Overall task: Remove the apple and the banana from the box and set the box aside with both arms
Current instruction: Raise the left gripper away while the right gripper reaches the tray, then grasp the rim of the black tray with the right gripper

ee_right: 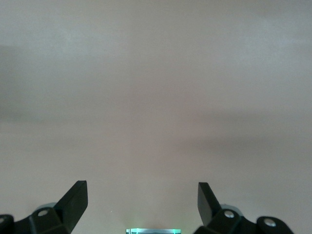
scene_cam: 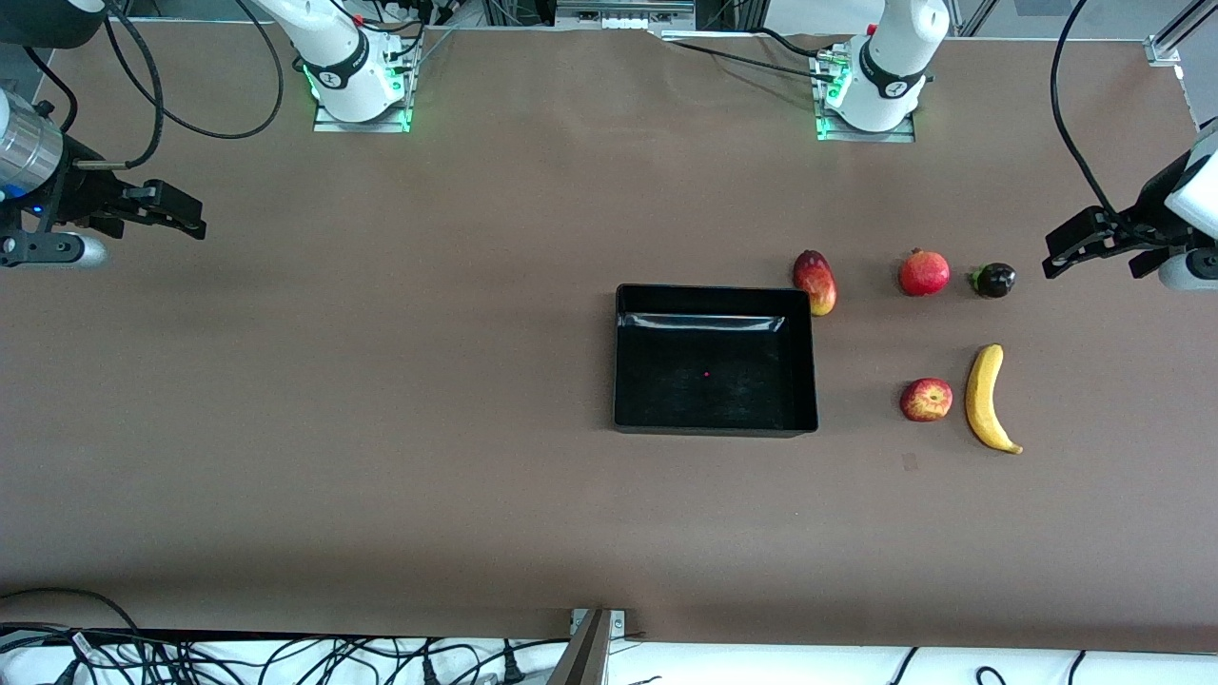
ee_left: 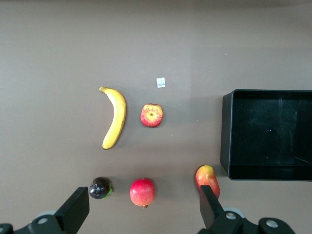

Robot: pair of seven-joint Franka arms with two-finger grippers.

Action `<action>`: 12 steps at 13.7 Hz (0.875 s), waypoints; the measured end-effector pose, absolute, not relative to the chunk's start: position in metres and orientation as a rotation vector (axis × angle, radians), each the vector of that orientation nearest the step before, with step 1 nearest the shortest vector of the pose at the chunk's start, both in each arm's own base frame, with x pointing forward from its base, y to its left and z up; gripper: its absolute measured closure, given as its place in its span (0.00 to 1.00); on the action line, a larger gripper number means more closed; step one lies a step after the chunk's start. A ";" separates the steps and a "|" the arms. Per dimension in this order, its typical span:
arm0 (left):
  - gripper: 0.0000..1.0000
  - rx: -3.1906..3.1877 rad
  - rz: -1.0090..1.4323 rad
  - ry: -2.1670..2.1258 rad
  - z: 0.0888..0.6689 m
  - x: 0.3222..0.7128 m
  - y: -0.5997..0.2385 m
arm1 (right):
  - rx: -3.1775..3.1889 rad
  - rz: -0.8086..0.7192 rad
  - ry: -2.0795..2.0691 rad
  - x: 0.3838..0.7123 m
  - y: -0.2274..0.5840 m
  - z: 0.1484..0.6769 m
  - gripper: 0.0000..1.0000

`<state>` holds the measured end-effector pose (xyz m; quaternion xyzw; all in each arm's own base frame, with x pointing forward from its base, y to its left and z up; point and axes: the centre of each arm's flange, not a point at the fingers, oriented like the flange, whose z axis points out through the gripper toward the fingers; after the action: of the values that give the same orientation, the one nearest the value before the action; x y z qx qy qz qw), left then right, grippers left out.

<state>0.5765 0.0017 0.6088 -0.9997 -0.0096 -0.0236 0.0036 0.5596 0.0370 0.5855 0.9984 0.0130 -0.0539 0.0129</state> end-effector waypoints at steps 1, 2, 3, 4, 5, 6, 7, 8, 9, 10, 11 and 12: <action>0.00 -3.133 -0.070 -0.031 0.606 0.577 0.002 | 3.110 -0.167 0.077 0.561 0.048 0.582 0.00; 0.00 -3.133 -0.068 -0.032 0.604 0.577 0.003 | 3.108 -0.156 0.132 0.565 0.065 0.576 0.00; 0.00 -3.133 -0.070 -0.038 0.601 0.578 0.004 | 3.104 -0.147 0.195 0.571 0.088 0.565 0.00; 0.00 -3.132 -0.074 -0.046 0.600 0.579 0.007 | 3.098 -0.141 0.262 0.578 0.115 0.548 0.00; 0.00 -3.132 -0.073 -0.057 0.597 0.579 0.013 | 3.089 -0.148 0.310 0.584 0.144 0.528 0.00; 0.00 -3.132 -0.072 -0.064 0.596 0.579 0.018 | 3.086 -0.163 0.308 0.590 0.173 0.505 0.00; 0.00 -3.132 -0.070 -0.065 0.595 0.579 0.020 | 3.105 -0.159 0.264 0.598 0.200 0.486 0.00; 0.00 -3.133 -0.067 -0.061 0.594 0.580 0.019 | 3.149 -0.158 0.204 0.606 0.225 0.469 0.00; 0.00 -3.133 -0.066 -0.058 0.593 0.580 0.018 | 3.197 -0.171 0.144 0.612 0.248 0.454 0.00; 0.00 -3.133 -0.069 -0.057 0.592 0.581 0.017 | 3.232 -0.172 0.102 0.617 0.271 0.438 0.00; 0.00 -3.133 -0.078 -0.060 0.592 0.582 0.019 | 3.257 -0.142 0.068 0.619 0.298 0.422 0.00; 0.00 -3.132 -0.081 -0.065 0.590 0.583 0.020 | 3.275 -0.087 0.018 0.617 0.330 0.405 0.00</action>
<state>0.5829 0.0205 0.5903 -0.9994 -0.0206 -0.0259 0.0037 0.6172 0.3297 0.4052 0.9974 0.0056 -0.0264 -0.0674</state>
